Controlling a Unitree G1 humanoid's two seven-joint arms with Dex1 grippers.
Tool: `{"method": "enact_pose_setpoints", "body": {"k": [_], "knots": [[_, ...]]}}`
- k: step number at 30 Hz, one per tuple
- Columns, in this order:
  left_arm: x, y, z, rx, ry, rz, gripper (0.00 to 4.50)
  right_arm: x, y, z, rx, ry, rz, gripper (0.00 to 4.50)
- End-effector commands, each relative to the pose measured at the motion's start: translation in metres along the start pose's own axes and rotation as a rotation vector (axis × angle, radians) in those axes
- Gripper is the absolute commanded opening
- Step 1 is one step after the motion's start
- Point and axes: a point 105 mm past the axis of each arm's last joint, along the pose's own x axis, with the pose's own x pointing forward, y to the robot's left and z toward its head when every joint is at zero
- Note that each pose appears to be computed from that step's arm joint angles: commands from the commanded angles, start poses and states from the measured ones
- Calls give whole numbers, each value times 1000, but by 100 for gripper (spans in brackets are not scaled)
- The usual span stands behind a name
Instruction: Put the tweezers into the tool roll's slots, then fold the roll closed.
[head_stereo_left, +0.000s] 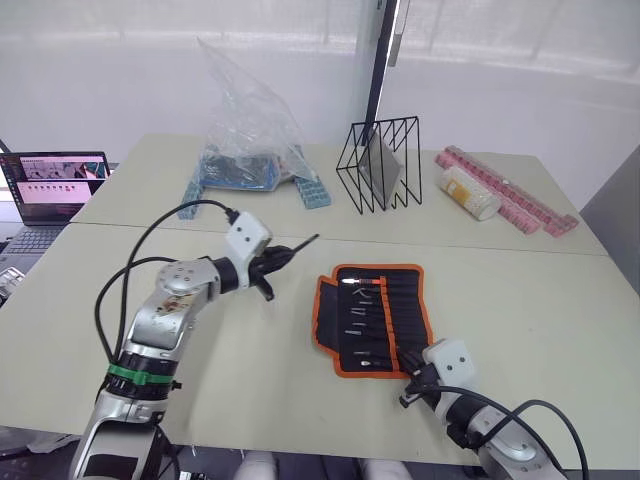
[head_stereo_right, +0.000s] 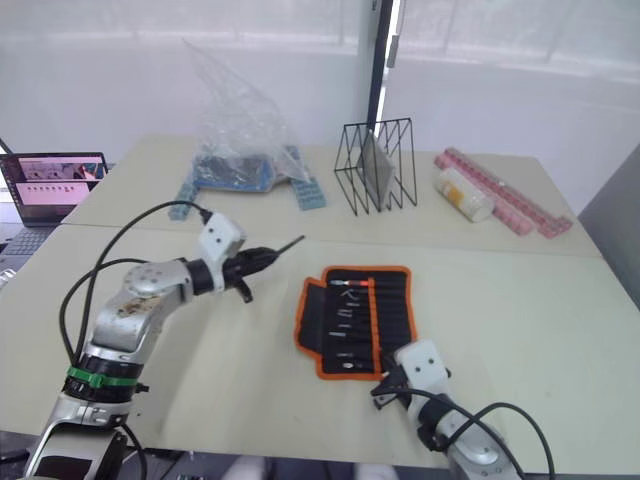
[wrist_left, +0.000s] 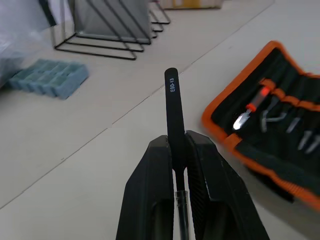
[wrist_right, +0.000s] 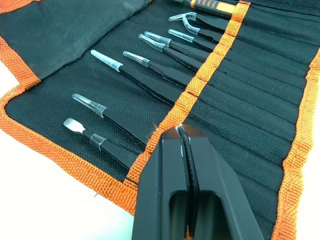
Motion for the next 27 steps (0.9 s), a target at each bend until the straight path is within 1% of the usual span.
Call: {"method": "enact_pose_setpoints", "body": {"k": [1, 4, 10, 13, 17, 19, 27], "knots": [[14, -36, 20, 17, -34, -185, 2, 0, 4, -11, 15, 47, 19, 0], [19, -61, 12, 46, 26, -307, 2, 0, 3, -11, 12, 48, 19, 0], [10, -86, -2, 100, 138, -477, 2, -1, 4, -10, 11, 46, 16, 0], [4, -88, -10, 134, 199, -507, 2, -5, 5, -11, 15, 45, 17, 0], [3, -91, -9, 172, 236, -536, 2, -11, 10, -14, 15, 59, 28, 0], [1, -93, -12, 193, 286, -548, 2, -15, 12, -20, -3, 86, 34, 0], [4, -92, -19, 233, 353, -530, 2, -17, 18, -24, -1, 103, 38, 0]]}}
